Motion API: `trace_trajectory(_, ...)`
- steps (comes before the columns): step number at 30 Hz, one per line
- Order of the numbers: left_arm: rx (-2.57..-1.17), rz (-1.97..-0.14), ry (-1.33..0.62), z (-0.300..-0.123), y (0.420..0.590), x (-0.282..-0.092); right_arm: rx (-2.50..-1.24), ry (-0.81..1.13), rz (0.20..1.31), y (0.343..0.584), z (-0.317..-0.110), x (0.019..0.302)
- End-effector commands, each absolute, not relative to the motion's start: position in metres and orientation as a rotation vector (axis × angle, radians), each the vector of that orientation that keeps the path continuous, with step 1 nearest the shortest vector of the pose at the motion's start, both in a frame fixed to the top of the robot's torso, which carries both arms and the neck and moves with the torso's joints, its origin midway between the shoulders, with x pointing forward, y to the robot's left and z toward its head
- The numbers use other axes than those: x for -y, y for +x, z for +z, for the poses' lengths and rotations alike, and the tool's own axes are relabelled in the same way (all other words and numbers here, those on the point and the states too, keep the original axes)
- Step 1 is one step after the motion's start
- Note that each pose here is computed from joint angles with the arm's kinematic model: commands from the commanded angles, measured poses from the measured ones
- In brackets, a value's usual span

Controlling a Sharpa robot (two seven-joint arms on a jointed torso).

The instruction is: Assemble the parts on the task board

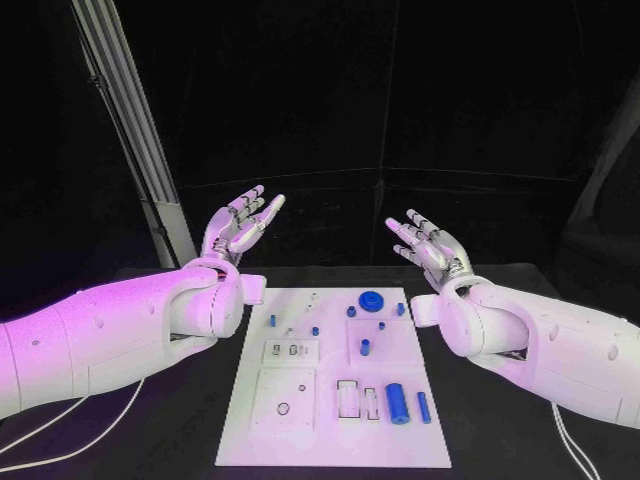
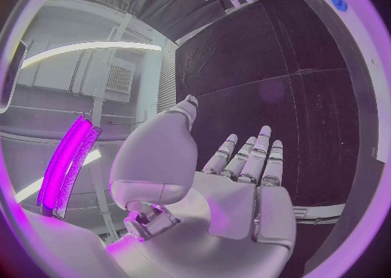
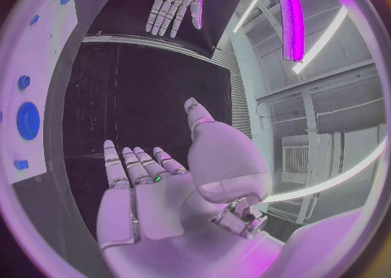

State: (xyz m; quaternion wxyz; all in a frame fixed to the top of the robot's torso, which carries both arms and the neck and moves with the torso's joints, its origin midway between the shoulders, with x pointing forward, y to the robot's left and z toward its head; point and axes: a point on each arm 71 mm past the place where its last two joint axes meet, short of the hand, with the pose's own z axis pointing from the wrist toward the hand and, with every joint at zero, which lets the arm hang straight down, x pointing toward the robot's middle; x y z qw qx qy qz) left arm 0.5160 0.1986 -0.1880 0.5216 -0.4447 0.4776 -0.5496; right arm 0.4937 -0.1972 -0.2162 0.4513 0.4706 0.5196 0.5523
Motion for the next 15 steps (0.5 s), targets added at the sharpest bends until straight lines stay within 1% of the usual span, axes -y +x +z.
trace_trajectory(1, -1.096, -1.417, -1.052, -0.183, 0.516, -0.196, -1.469, 1.02, 1.488, 0.495, -0.217, 0.185)
trace_trajectory(6, -1.096, -1.417, -1.052, -0.183, 0.516, -0.196, -1.53, 0.971, 1.518, 0.5, -0.216, 0.184)
trace_trajectory(11, -1.096, -1.417, -1.052, -0.183, 0.516, -0.196, -1.552, 0.954, 1.527, 0.501, -0.216, 0.184)
trace_trajectory(12, -1.098, -1.445, -1.067, -0.184, 0.516, -0.212, -1.442, 0.671, 1.276, 0.51, -0.212, 0.212)
trace_trajectory(15, -1.106, -1.453, -1.062, -0.184, 0.514, -0.216, -1.455, 0.594, 1.232, 0.51, -0.211, 0.214)
